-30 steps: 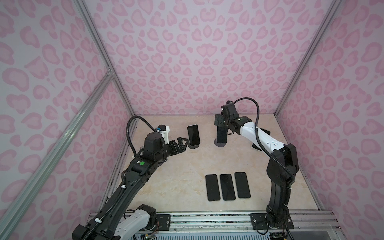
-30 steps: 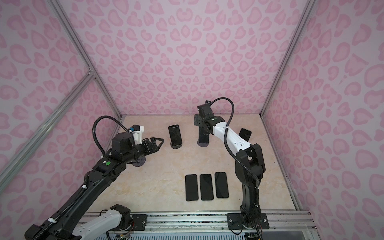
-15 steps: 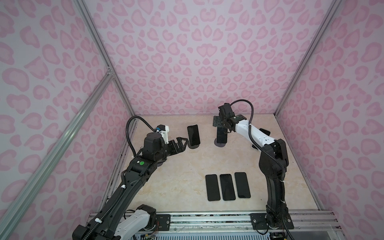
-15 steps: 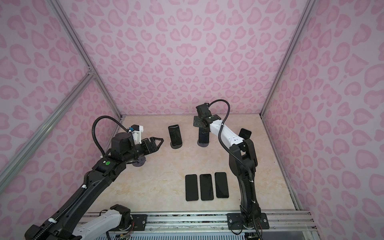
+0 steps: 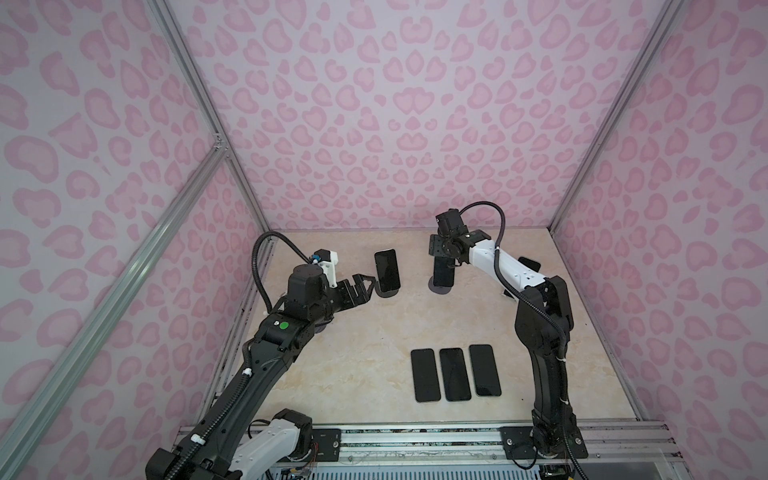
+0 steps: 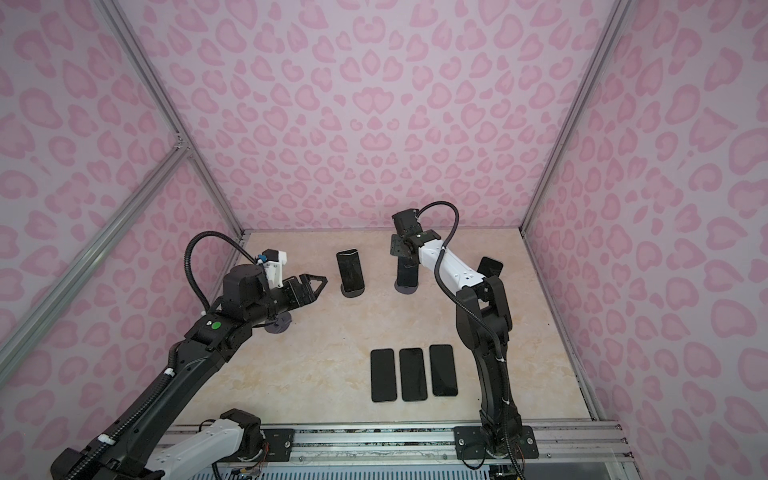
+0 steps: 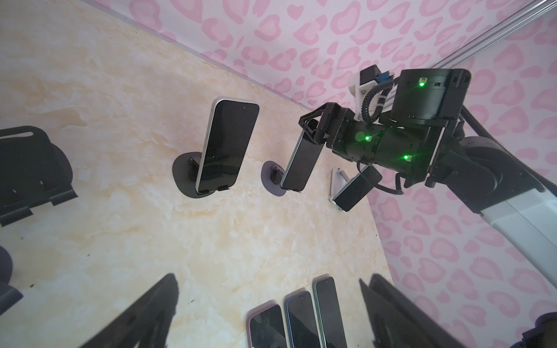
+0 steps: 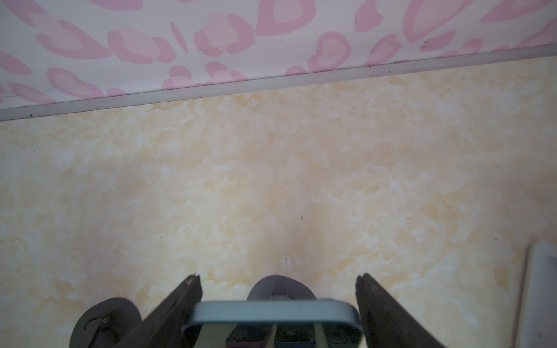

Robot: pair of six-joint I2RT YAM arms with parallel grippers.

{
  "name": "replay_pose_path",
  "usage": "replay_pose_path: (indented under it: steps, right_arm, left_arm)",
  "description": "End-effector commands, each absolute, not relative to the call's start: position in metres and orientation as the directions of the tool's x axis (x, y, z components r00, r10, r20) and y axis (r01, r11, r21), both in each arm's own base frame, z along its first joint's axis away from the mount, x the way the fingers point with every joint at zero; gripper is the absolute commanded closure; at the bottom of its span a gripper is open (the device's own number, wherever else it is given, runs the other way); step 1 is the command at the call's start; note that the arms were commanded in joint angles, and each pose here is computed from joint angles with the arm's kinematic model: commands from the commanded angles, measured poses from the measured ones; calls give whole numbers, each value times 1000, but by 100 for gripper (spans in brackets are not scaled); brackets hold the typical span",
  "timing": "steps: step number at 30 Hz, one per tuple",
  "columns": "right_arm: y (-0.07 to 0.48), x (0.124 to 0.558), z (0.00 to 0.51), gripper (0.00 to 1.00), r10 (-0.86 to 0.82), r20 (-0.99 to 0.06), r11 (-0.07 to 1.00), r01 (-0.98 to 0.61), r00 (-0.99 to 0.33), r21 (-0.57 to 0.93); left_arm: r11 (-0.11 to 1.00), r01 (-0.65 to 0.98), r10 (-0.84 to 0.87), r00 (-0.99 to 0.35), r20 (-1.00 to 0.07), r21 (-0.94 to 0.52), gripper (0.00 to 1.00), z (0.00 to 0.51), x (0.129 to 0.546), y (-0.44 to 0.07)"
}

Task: Remove the phone from the phone stand
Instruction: 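Close the right gripper on the teal-edged phone's top edge, then lift the teal-edged phone off its stand with the right gripper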

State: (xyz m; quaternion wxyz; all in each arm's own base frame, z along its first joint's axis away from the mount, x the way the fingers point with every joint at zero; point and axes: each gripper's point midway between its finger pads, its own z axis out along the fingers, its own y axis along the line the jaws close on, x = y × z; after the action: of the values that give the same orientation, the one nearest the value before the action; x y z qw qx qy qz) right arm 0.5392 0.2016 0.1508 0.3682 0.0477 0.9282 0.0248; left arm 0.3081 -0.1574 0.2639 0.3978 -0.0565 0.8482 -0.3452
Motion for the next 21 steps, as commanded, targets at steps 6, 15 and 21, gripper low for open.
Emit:
replay_pose_path:
  steps: [6, 15, 21]
  right_arm:
    - [200, 542, 148, 25, 99, -685, 995, 73, -722, 67]
    - [204, 537, 163, 33, 73, -697, 997, 43, -714, 61]
    - [202, 533, 177, 36, 71, -722, 997, 41, -688, 59]
  left_arm:
    - [749, 187, -378, -667, -642, -636, 1, 267, 311, -158]
    - [749, 185, -379, -668, -641, -636, 1, 266, 312, -157]
    - [748, 186, -381, -665, -642, -637, 1, 267, 312, -157]
